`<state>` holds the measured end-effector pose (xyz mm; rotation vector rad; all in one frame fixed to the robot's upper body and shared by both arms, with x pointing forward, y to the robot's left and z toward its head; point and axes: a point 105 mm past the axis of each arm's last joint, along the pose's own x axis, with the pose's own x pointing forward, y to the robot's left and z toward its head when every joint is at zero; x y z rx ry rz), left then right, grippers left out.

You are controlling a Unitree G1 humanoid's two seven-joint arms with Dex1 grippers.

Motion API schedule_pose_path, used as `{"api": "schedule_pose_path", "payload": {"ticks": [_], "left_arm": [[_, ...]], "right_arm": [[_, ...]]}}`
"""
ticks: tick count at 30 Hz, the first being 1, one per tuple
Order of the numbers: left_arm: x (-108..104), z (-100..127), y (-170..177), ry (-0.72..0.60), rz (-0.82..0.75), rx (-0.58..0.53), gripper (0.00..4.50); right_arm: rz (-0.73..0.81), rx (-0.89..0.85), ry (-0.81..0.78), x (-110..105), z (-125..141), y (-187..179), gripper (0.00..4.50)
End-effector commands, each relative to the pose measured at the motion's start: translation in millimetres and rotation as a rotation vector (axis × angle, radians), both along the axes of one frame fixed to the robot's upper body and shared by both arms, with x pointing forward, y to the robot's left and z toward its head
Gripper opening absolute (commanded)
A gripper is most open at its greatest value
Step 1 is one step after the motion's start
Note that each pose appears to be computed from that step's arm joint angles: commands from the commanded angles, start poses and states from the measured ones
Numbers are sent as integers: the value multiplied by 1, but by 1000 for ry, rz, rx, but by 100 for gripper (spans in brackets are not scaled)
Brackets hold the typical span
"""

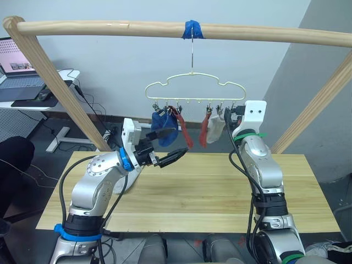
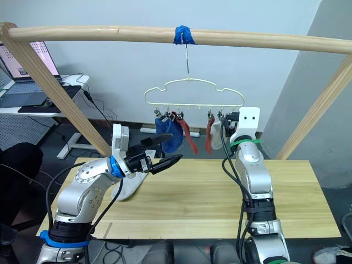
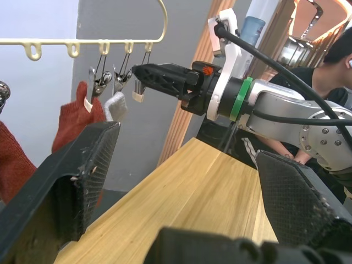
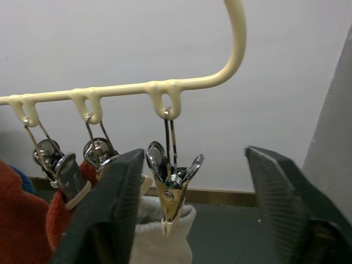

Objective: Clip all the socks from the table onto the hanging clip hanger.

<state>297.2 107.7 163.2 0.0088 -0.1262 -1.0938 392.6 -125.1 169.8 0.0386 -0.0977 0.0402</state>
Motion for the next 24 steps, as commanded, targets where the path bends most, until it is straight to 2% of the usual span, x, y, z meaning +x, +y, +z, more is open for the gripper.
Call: {"api": "schedule_pose_path", "payload": {"ticks": [1,4,6,13,17,20,22,24], "left_arm": [[-1,9,-3,-47,-9,-2,450],[-1,9,-4,-46,-7,-3,450],[-2,9,-4,-45,-7,-3,450],[0,-3,-1,-16,26,22,450],[22,-45,30,93,226,137,450],[38,-88,70,191,421,226,450],[43,-111,89,235,487,283,450],[48,-124,99,247,526,336,450]], "right_arm": [[11,25,-60,0,18,4,160],[22,28,-66,1,20,7,57],[28,27,-70,1,21,8,11],[46,11,-61,0,22,5,5],[122,6,-10,0,21,-4,5],[225,-10,34,-4,24,-10,5],[278,-14,57,-7,27,-13,5],[316,-16,79,-10,28,-14,5]]}}
